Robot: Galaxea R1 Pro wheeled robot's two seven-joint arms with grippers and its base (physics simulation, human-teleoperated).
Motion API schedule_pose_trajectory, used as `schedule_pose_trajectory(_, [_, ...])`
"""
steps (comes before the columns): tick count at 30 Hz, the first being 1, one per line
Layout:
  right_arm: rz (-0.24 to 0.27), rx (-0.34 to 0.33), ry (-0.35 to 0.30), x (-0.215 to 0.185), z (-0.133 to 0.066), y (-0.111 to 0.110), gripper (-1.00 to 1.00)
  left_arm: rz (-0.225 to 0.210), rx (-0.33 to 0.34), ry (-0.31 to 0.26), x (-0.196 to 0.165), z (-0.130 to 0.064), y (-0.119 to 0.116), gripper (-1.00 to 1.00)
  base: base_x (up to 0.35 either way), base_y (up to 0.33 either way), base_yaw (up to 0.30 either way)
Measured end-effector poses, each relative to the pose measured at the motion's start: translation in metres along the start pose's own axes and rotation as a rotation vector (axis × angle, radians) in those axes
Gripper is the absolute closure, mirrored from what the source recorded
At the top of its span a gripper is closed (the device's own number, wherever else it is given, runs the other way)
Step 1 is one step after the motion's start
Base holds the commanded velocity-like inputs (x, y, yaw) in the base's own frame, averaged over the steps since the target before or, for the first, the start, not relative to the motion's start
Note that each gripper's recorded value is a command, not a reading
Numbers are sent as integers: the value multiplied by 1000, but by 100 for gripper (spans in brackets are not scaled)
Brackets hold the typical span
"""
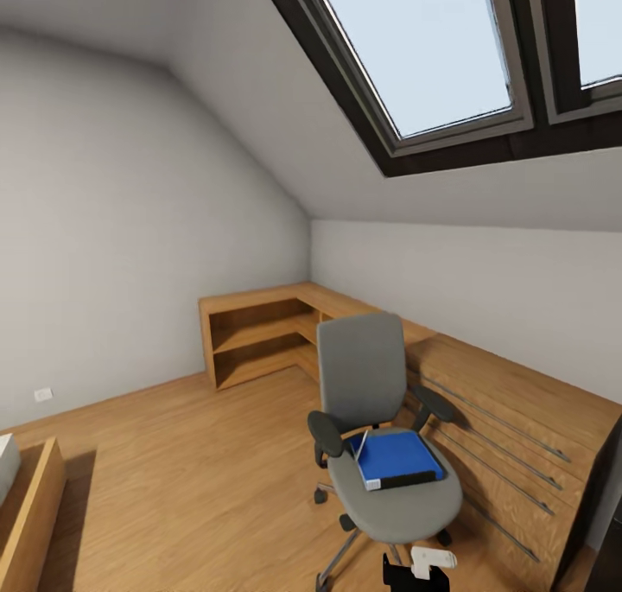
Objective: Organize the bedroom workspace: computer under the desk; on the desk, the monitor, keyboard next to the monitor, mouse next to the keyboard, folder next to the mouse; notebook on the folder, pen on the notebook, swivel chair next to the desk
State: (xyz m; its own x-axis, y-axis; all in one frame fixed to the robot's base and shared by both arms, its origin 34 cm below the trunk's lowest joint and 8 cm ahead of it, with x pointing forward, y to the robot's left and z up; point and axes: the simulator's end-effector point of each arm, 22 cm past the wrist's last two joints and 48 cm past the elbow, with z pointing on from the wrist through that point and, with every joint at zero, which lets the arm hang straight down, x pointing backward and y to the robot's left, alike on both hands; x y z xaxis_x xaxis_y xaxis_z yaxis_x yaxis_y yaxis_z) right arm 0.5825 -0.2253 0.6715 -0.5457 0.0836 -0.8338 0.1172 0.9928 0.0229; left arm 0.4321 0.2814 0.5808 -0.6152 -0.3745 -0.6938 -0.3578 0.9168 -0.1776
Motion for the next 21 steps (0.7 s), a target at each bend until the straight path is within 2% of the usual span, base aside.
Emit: schedule_pose_trajectory(21, [-1, 5, 32, 16, 2, -2, -100, 5, -12, 30, 12, 0, 5, -100, 0, 0, 0])
